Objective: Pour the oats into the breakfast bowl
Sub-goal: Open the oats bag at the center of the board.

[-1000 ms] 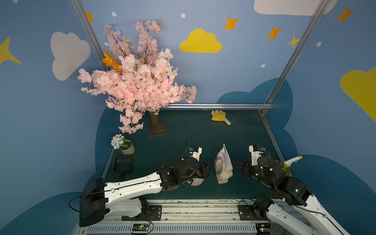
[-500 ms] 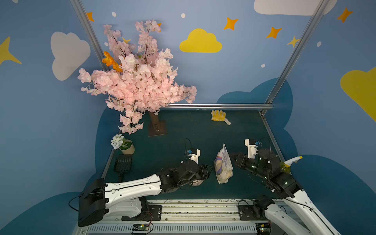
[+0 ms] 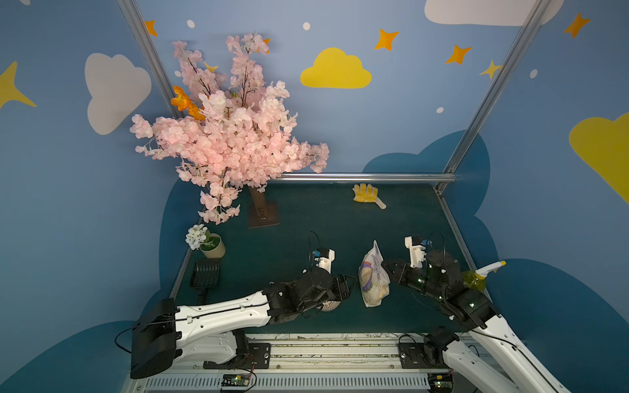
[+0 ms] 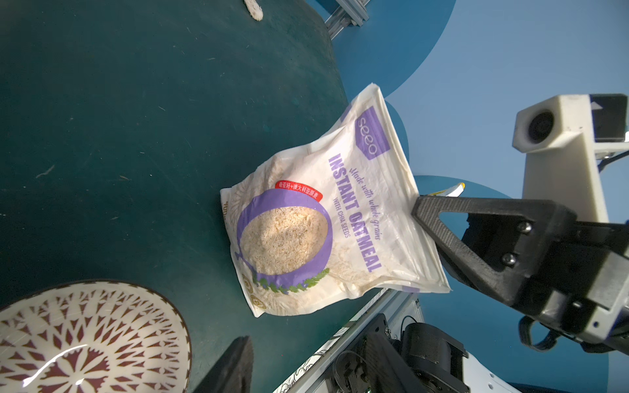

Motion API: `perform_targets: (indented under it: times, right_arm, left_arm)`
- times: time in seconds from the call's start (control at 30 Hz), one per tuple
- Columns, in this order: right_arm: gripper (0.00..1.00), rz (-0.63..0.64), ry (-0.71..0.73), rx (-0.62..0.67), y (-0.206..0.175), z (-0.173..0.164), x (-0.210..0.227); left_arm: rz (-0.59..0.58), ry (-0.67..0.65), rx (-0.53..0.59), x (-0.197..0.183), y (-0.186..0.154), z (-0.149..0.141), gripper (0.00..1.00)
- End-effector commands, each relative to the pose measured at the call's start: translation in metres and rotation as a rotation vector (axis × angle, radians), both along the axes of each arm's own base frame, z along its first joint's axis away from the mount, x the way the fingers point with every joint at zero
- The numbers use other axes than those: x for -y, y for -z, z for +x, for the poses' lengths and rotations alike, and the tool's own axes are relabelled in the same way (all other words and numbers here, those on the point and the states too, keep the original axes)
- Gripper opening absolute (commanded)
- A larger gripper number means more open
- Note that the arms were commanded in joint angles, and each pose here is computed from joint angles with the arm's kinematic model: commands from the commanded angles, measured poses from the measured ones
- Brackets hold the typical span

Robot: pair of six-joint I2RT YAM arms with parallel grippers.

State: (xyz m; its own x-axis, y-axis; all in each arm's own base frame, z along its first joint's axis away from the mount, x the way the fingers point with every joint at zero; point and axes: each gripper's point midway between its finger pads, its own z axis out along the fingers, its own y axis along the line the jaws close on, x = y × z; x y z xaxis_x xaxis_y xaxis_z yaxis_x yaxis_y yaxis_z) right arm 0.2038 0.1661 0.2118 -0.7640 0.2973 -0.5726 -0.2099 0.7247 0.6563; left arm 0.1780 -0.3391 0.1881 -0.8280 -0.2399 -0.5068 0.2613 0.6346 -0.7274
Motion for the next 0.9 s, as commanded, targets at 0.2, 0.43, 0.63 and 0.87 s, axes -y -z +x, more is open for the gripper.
perform_targets:
  times: [0.2, 0.43, 0.63, 0.87]
  right_arm:
    - [0.19, 0.0, 0.012, 0.027, -0.006, 0.001, 0.003]
    - [0.17, 0.012, 0.016, 0.043, -0.011, -0.001, 0.005]
    - [0.14, 0.004, 0.012, 0.038, -0.009, 0.0, 0.004]
    - [0.04, -0.002, 0.011, 0.035, -0.006, 0.0, 0.004]
  left_arm:
    - [-0.016, -0.009, 0.017, 0.0, -0.009, 0.001, 0.58]
    - [-0.014, -0.004, 0.017, 0.002, -0.009, 0.001, 0.58]
    - [-0.016, 0.001, 0.017, 0.005, -0.011, 0.001, 0.58]
    - [-0.016, 0.005, 0.017, 0.007, -0.012, 0.001, 0.58]
